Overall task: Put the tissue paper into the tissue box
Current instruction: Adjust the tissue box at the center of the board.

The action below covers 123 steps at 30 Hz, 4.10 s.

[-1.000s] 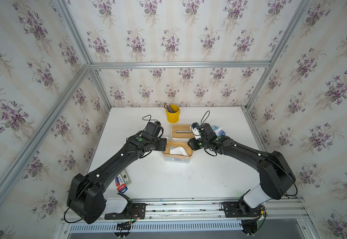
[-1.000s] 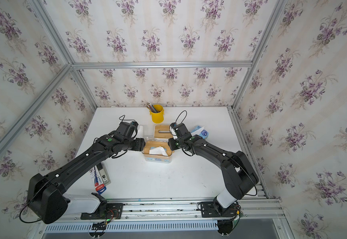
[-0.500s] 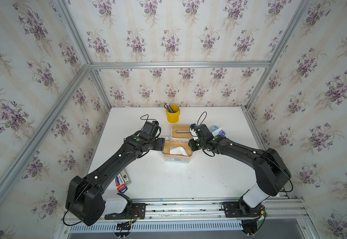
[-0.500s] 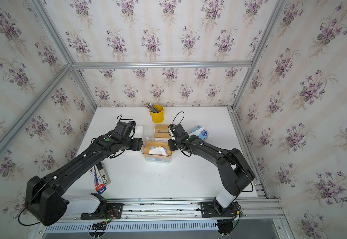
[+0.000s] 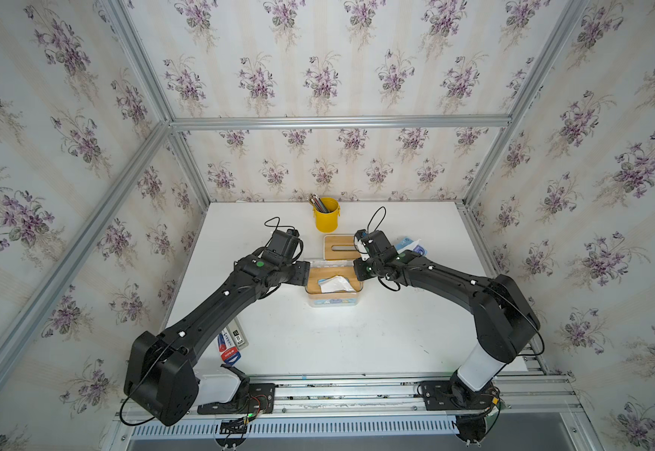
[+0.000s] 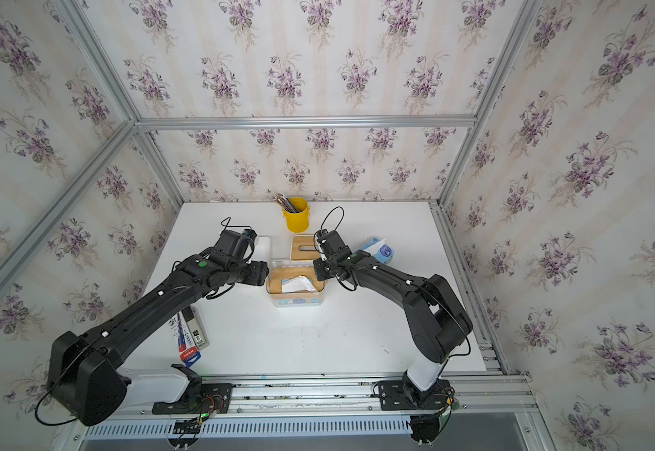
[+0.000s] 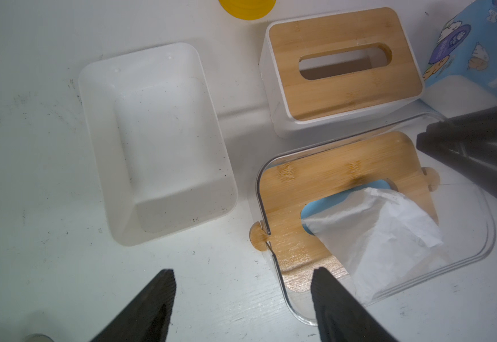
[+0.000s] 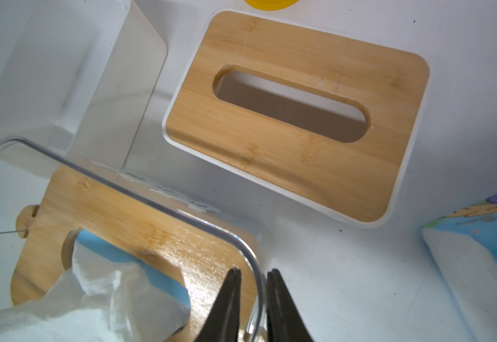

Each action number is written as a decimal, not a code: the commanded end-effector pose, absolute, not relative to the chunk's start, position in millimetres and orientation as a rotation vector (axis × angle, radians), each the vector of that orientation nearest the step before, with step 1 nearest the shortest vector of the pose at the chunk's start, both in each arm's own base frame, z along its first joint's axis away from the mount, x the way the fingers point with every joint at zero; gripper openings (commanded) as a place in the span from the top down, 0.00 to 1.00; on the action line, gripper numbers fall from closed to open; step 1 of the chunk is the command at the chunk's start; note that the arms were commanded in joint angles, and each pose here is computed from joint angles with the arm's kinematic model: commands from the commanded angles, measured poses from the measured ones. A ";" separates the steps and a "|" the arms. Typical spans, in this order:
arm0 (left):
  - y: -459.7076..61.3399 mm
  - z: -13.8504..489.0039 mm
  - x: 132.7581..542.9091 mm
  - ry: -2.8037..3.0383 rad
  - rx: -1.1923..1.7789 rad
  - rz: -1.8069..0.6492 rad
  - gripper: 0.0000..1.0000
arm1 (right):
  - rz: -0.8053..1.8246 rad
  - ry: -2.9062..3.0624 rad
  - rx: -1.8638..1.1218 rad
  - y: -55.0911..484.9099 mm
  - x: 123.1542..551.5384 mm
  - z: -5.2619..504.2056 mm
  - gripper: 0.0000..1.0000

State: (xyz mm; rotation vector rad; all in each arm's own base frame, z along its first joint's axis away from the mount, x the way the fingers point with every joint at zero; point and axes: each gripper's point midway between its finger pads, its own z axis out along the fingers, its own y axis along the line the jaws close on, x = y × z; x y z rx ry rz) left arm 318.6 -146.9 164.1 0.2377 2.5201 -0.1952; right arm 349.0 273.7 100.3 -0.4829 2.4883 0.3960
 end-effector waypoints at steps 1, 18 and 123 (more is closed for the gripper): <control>-144.5 167.0 321.5 2.503 0.239 -0.181 0.23 | 0.341 2.487 -0.485 269.1 352.8 101.6 0.81; -152.9 161.8 323.1 2.506 0.251 -0.232 0.22 | 0.220 2.554 -0.422 209.2 333.2 106.2 0.97; -172.8 76.4 353.6 2.175 1.648 -0.437 1.00 | 0.439 2.353 -0.144 141.3 382.5 188.7 0.46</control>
